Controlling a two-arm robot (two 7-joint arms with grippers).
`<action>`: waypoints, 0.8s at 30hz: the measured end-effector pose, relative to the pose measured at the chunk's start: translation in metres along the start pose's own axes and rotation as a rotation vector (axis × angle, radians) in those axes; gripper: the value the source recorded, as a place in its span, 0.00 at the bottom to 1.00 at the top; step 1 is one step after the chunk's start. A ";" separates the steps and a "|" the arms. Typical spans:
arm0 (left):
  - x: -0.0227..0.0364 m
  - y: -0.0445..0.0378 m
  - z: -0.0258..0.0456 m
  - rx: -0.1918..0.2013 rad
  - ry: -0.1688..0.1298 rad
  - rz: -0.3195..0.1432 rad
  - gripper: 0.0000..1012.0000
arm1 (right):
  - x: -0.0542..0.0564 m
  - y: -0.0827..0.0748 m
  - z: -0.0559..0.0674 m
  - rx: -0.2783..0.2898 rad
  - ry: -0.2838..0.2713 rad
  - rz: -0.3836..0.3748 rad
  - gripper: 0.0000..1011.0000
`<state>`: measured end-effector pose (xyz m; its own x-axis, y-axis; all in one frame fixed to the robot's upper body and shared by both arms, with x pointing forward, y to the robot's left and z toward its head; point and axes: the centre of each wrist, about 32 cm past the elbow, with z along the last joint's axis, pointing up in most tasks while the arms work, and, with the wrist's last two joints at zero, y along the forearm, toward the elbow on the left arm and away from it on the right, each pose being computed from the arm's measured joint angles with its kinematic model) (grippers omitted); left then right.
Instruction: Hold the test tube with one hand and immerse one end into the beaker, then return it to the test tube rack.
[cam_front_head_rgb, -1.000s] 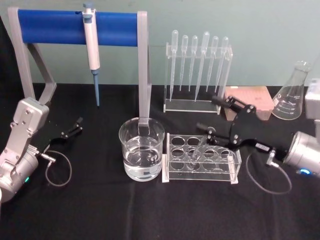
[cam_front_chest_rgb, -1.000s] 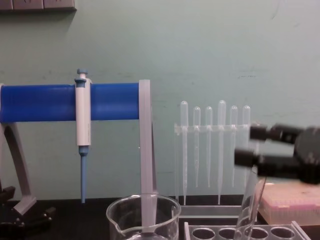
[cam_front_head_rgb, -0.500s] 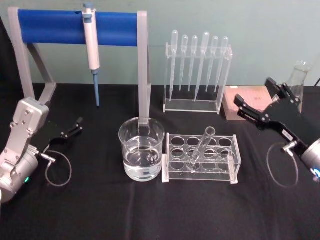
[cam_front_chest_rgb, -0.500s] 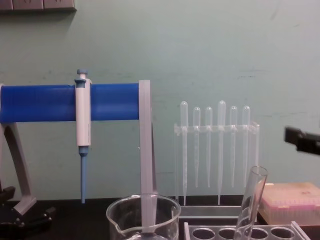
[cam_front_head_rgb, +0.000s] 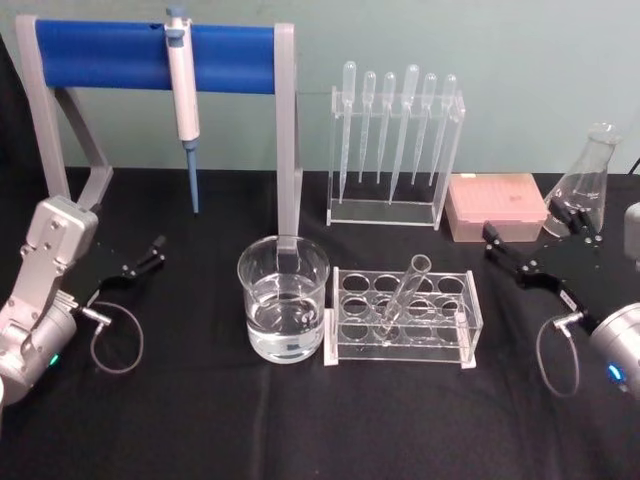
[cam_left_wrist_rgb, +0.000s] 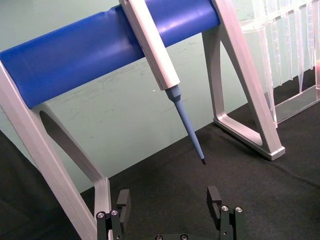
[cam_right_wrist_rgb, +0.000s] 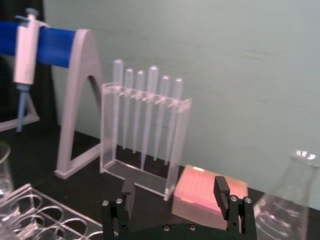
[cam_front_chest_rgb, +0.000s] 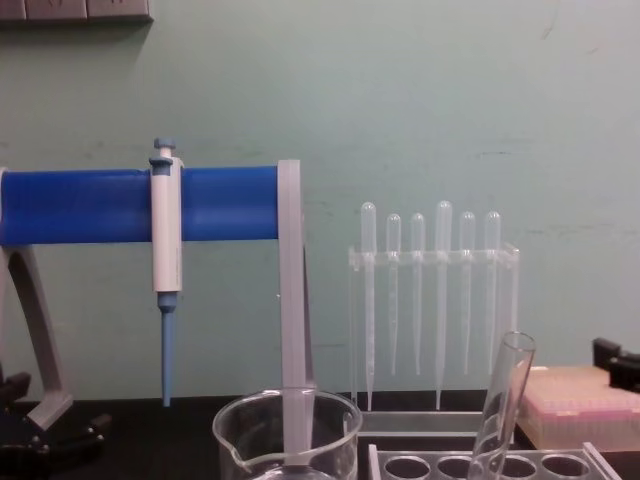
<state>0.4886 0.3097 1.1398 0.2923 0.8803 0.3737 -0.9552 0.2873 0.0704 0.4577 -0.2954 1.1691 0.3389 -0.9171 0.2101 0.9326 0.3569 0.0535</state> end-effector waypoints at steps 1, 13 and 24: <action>0.0000 0.0000 0.0000 0.000 0.000 0.000 0.99 | 0.000 0.000 -0.001 0.000 0.000 0.004 0.99; 0.0000 0.0000 0.0000 0.000 0.000 0.000 0.99 | -0.001 -0.001 0.001 -0.002 0.000 -0.007 0.99; 0.0000 0.0000 0.0000 0.000 0.000 0.000 0.99 | -0.001 -0.001 0.002 -0.005 -0.001 -0.011 0.99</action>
<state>0.4886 0.3097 1.1398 0.2923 0.8803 0.3737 -0.9553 0.2873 0.0703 0.4561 -0.2948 1.1704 0.3286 -0.9207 0.2104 0.9368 0.3460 0.0511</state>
